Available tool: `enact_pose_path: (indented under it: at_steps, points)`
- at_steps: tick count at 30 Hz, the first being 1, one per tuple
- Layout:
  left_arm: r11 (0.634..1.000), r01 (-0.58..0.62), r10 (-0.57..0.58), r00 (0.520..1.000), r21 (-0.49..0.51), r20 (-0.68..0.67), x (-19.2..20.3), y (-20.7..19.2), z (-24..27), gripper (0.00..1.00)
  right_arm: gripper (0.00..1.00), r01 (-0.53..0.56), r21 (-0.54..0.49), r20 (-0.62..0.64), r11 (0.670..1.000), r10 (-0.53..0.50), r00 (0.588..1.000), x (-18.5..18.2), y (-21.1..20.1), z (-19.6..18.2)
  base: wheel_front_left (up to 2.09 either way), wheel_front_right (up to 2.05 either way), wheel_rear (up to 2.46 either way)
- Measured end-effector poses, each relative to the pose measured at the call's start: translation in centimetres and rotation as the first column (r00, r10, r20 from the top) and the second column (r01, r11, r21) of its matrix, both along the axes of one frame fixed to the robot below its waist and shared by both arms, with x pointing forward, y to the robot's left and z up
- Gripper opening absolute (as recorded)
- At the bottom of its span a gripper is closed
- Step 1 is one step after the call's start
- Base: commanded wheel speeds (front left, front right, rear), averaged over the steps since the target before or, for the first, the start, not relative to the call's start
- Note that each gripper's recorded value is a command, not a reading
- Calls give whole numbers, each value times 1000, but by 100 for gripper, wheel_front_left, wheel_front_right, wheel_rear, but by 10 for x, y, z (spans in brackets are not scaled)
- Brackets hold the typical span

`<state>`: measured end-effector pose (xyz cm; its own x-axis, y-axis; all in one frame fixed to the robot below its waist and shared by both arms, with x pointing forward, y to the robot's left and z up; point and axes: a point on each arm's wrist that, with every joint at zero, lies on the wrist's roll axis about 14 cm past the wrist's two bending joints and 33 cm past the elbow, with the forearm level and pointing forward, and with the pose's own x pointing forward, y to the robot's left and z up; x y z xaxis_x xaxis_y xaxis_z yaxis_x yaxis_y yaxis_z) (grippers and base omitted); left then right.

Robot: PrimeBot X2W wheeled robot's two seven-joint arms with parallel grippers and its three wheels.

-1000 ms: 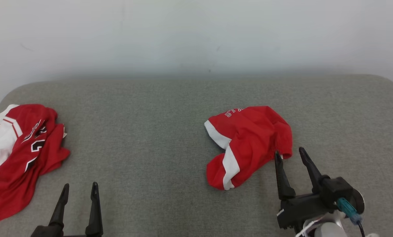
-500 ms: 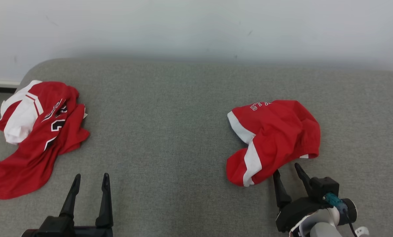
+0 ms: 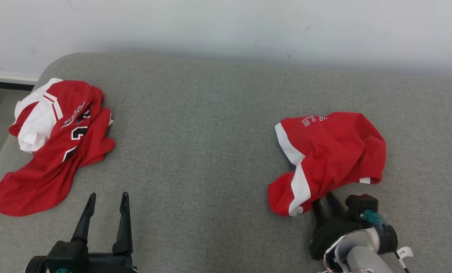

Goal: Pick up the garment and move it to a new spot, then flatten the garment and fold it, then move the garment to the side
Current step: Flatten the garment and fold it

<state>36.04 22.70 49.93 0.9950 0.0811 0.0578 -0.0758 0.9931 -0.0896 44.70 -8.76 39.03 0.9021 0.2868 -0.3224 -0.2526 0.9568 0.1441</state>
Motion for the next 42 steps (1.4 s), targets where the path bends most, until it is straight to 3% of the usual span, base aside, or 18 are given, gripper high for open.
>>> enact_pose_path:
  at_steps: [7,12,19,27,28,29,34,42]
  points:
    - [1000,10,-10,1000,-7,4,-1,-4,0,100,0,21,3,63,1000,-21,998,-2,-11,19,0,0,0]
    - [999,44,-44,999,-16,5,0,-15,-1,100,0,85,-36,188,996,-77,979,-4,-54,51,0,0,0]
    - [993,116,-115,993,-27,27,8,-39,5,100,0,186,-79,270,979,-159,950,-36,-118,72,0,0,0]
    - [988,151,-150,988,-28,41,8,-51,9,100,1,290,-103,257,951,-257,932,-69,-168,78,0,0,0]
    - [988,153,-152,988,-29,43,7,-52,10,100,35,297,-91,256,951,-266,929,-72,-169,78,0,0,0]
    - [988,155,-153,987,-29,44,7,-52,11,100,100,300,-82,255,950,-271,928,-74,-168,78,0,0,0]
    - [988,151,-150,988,-31,38,1,-51,8,100,100,298,-57,277,953,-272,921,-79,-161,85,0,0,0]
    - [987,160,-159,986,-29,41,4,-54,9,100,100,342,-35,411,939,-298,861,-84,-166,122,0,0,0]
